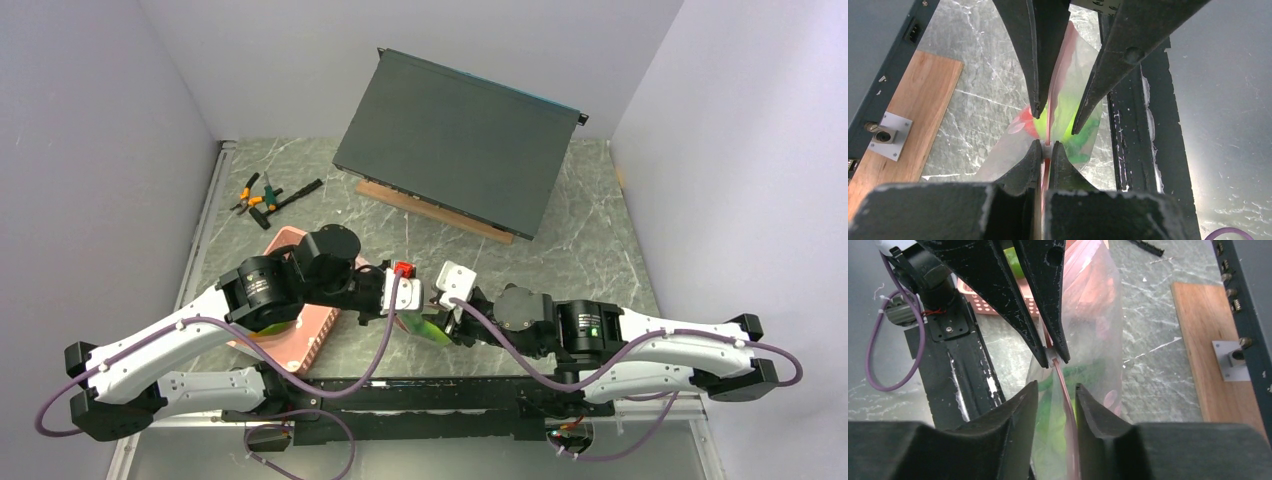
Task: Place the food in the zip-top bag and seal the zipper
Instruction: Zip the zipper food storage bag at the center of the board.
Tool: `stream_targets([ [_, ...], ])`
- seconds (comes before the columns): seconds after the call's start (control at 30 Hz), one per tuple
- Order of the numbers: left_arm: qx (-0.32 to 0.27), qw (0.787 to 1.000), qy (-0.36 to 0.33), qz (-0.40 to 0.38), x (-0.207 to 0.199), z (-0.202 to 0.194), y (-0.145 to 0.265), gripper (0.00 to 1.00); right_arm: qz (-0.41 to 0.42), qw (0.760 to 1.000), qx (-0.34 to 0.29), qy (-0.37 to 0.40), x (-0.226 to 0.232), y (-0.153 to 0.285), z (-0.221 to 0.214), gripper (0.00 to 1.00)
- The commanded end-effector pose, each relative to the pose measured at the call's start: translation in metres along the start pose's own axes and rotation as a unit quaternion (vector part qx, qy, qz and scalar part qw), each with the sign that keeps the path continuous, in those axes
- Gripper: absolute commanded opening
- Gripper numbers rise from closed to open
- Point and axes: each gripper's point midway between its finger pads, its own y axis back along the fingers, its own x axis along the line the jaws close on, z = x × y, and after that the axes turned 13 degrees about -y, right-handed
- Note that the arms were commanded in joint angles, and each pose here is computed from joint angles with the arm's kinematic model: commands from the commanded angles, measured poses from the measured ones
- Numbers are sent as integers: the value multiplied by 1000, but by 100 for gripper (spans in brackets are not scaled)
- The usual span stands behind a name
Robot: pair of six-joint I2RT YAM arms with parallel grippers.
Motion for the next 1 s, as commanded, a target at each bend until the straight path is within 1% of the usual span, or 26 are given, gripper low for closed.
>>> stream_targets([
  [0.0, -25, 999, -10, 24, 10, 19, 9, 0, -2, 1000, -19, 10, -1, 4, 22, 27],
  [0.03, -24, 999, -11, 25, 10, 18, 10, 0, -2, 1000, -17, 12, 0, 4, 21, 23],
  [0.1, -23, 999, -12, 27, 10, 17, 9, 0, -7, 1000, -13, 17, -2, 1, 19, 21],
  [0.13, -23, 999, -13, 28, 10, 17, 10, 0, -9, 1000, -10, 20, -2, 0, 18, 18],
  [0.17, -23, 999, -13, 28, 11, 16, 9, 0, -15, 1000, -8, 22, -4, -1, 18, 13],
  [0.23, -20, 999, -15, 31, 11, 15, 9, 0, -29, 999, -6, 25, -9, -2, 18, 0],
  [0.33, -6, 999, -21, 39, 13, 8, 10, 0, -70, 997, -10, 22, -22, -2, 16, 0],
  [0.37, -1, 999, -24, 41, 13, 5, 12, 0, -73, 997, -7, 24, -24, -1, 13, 0],
  [0.43, 11, 998, -33, 51, 15, -2, 16, 0, -52, 998, -1, 35, -20, 3, 9, 0],
  [0.47, 14, 997, -38, 59, 18, -5, 19, 0, -42, 999, -10, 31, -18, 7, 11, 0],
  [0.53, 18, 997, -39, 71, 22, -9, 27, 0, -48, 998, -38, 25, -25, 14, 14, 0],
  [0.6, 22, 996, -39, 81, 26, -14, 36, 0, -74, 995, -62, 13, -37, 23, 17, 0],
  [0.7, 44, 992, -46, 110, 33, -28, 50, 0, -102, 991, -85, 3, -52, 35, 19, 0],
  [0.97, 86, 983, -35, 161, 37, -68, 77, 0, -120, 988, -100, 5, -66, 55, 22, 0],
])
